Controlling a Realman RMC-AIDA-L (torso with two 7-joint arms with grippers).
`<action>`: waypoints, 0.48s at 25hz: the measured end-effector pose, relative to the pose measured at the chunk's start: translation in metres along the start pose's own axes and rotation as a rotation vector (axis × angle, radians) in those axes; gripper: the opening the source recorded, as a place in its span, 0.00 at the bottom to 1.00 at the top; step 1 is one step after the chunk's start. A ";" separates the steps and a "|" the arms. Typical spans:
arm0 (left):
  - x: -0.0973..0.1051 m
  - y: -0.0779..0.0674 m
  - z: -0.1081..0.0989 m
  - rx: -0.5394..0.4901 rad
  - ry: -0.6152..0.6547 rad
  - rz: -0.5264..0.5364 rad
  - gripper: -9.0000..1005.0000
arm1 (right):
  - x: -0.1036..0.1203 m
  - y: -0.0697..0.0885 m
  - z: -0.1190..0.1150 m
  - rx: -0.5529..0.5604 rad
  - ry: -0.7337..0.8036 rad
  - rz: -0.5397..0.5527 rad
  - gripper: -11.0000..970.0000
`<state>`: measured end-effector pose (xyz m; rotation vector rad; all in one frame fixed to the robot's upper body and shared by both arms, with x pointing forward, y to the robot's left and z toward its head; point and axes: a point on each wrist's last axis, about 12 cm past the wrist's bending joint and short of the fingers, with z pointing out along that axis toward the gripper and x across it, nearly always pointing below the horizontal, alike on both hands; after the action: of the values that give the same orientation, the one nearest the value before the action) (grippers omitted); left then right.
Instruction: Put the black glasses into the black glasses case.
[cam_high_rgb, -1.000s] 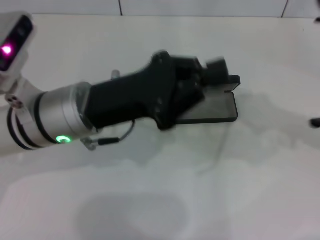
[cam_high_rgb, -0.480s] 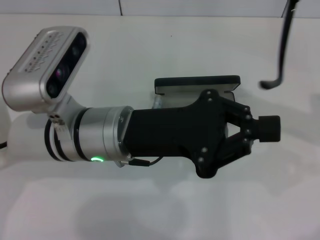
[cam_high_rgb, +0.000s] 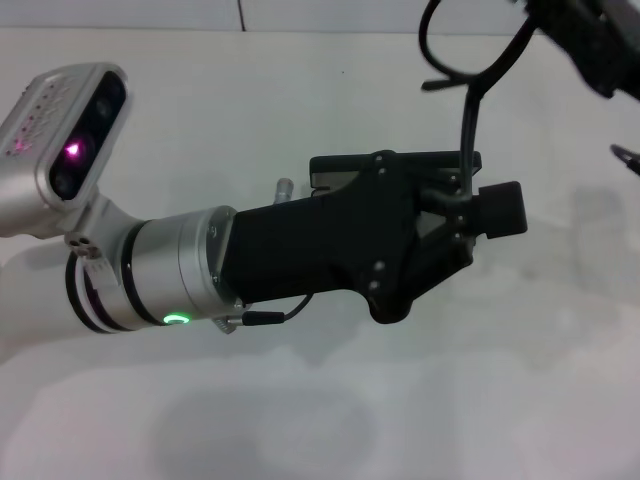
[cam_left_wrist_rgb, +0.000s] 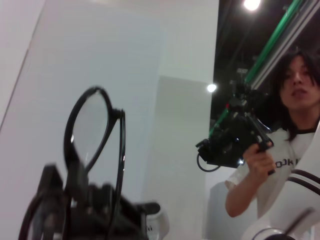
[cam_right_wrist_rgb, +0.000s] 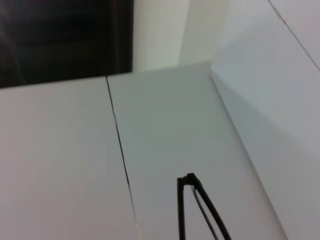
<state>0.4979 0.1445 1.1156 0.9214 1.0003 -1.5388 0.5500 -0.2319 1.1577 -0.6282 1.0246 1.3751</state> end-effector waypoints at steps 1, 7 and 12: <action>0.000 0.000 0.000 -0.003 -0.003 0.000 0.04 | 0.002 0.000 0.000 0.003 0.013 0.001 0.12; -0.002 0.003 -0.003 -0.041 -0.037 0.000 0.04 | 0.020 -0.001 0.005 0.011 0.122 0.015 0.12; -0.002 0.009 -0.008 -0.123 -0.059 -0.012 0.04 | 0.028 -0.002 0.008 0.017 0.178 0.013 0.12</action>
<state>0.5074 0.1519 1.1129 0.7812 1.0471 -1.4890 0.5506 -0.2114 1.1368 -0.7418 1.1826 1.3381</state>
